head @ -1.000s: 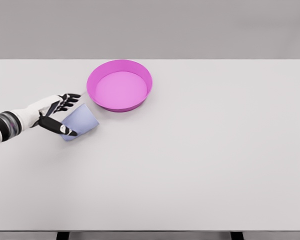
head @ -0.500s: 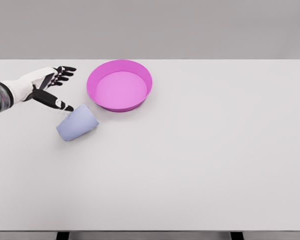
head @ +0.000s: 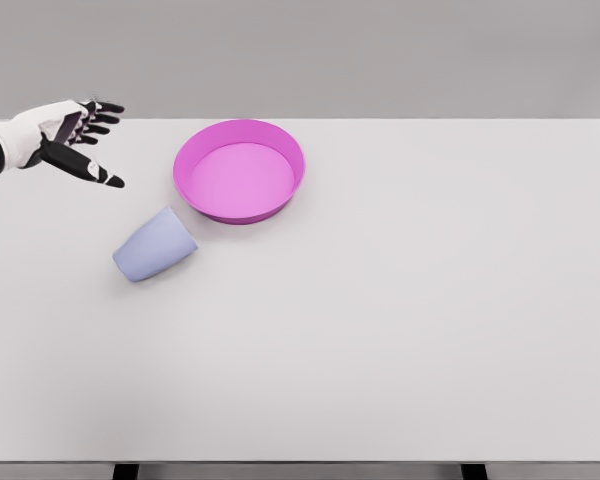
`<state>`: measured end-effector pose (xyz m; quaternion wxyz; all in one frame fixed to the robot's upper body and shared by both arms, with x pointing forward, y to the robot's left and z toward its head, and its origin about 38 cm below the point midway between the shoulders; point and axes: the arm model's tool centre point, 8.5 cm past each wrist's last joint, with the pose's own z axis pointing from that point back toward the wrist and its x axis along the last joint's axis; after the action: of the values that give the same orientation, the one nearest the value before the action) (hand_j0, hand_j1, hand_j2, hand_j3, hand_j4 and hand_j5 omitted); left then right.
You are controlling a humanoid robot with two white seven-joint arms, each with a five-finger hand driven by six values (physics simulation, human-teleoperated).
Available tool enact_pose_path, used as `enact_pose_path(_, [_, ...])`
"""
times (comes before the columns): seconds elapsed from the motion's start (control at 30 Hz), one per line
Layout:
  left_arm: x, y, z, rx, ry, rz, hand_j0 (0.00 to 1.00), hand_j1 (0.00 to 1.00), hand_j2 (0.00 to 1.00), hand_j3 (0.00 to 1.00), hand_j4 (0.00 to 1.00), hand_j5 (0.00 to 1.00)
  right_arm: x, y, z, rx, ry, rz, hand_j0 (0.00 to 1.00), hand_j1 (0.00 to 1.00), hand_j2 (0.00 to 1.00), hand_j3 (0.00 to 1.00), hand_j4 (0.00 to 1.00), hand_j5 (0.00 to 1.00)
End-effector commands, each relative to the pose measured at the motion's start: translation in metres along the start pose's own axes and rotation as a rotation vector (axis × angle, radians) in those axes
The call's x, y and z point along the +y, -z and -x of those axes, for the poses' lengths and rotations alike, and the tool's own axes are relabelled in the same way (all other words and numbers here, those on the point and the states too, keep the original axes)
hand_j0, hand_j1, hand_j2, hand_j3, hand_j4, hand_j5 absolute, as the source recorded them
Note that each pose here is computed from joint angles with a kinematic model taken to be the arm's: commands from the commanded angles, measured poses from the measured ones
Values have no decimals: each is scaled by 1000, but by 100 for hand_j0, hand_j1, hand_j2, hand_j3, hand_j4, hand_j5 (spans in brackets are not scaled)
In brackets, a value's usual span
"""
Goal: Flip the cup with left arm and place it on the plate
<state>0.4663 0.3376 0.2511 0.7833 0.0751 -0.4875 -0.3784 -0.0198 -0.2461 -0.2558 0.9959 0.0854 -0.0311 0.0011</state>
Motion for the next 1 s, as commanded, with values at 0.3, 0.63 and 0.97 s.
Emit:
enact_pose_path(0.3, [-42,-3,-5,-35,20,116,100,100,100,100,100,100,0,0,0,0,0,0,100,100,100,100,100,100])
enact_pose_path(0.63, [-39,-16,5,-46,-14,97,100,100,100,100,100,100,0,0,0,0,0,0,100,100,100,100,100,100])
enact_pose_path(0.97, [-52,-10,11,-44,-14,114,100,100,100,100,100,100,0,0,0,0,0,0,100,100,100,100,100,100])
